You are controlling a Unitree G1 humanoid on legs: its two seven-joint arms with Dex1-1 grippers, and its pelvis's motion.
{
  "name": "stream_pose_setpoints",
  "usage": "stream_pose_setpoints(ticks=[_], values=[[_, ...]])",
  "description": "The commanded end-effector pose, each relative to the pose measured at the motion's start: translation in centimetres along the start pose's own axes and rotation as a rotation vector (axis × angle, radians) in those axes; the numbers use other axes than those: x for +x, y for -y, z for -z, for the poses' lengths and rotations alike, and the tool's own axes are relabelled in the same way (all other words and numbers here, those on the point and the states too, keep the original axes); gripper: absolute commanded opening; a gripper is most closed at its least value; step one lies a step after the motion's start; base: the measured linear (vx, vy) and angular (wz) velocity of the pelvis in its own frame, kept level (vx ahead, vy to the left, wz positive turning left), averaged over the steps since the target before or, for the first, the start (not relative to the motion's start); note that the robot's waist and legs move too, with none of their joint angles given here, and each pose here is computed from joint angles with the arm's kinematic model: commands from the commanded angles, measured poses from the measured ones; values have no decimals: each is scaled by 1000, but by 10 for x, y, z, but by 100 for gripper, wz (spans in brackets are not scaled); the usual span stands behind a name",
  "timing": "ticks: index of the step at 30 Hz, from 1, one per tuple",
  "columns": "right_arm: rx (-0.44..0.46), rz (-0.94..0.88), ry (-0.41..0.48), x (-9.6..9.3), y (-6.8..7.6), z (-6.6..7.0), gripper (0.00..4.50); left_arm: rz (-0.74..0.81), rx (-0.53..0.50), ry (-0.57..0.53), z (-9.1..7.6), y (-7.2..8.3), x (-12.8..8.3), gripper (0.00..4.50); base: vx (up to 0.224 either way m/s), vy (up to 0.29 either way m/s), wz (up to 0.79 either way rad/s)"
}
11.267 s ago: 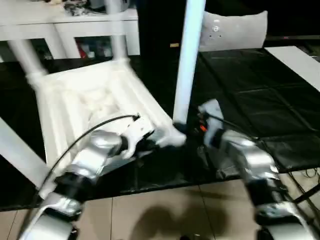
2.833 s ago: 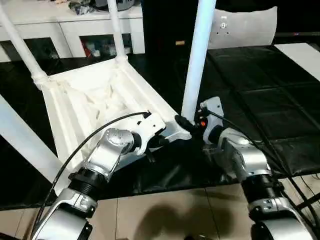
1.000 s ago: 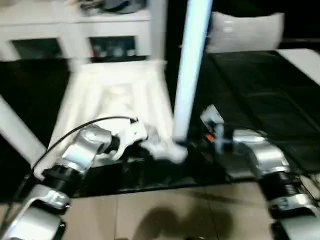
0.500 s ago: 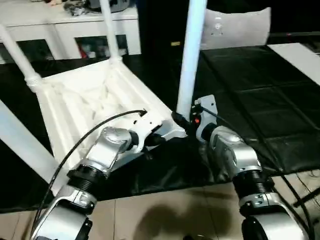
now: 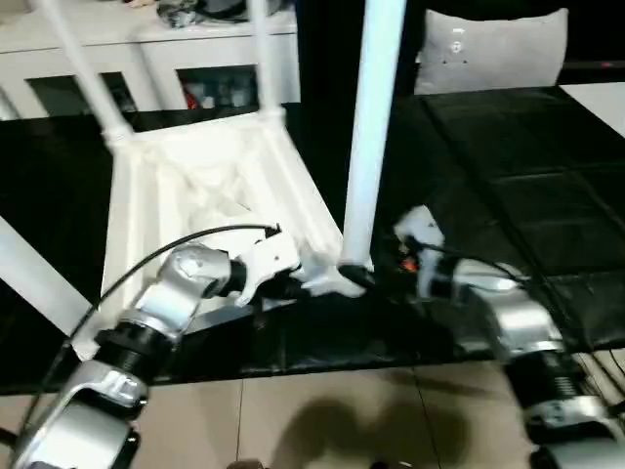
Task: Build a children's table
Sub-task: Rotate leg to tighten
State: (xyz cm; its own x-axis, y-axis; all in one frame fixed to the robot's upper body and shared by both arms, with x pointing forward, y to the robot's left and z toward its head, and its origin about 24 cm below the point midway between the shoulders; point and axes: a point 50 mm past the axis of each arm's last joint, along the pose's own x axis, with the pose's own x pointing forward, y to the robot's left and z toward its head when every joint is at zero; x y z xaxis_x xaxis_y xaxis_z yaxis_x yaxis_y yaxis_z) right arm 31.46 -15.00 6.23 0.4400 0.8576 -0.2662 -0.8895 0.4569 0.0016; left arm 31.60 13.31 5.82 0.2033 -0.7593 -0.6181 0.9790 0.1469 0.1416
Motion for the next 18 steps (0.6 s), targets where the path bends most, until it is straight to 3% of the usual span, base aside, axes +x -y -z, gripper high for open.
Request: stream_pose_setpoints(ticks=[1,4,10,18], values=[[-93,-112,-29,-7,-1,-7,433,165,123,-29,-6,11,4,0,0,0,0],[-93,-232,-55,-14,-3,-8,433,217,150,-65,-2,14,3,0,0,0,0],[-69,-394,-76,-20,-4,-13,380,291,198,-98,-2,13,2,0,0,0,0],[-11,-477,-78,-18,-8,-8,324,290,202,-96,-1,13,3,0,0,0,0]])
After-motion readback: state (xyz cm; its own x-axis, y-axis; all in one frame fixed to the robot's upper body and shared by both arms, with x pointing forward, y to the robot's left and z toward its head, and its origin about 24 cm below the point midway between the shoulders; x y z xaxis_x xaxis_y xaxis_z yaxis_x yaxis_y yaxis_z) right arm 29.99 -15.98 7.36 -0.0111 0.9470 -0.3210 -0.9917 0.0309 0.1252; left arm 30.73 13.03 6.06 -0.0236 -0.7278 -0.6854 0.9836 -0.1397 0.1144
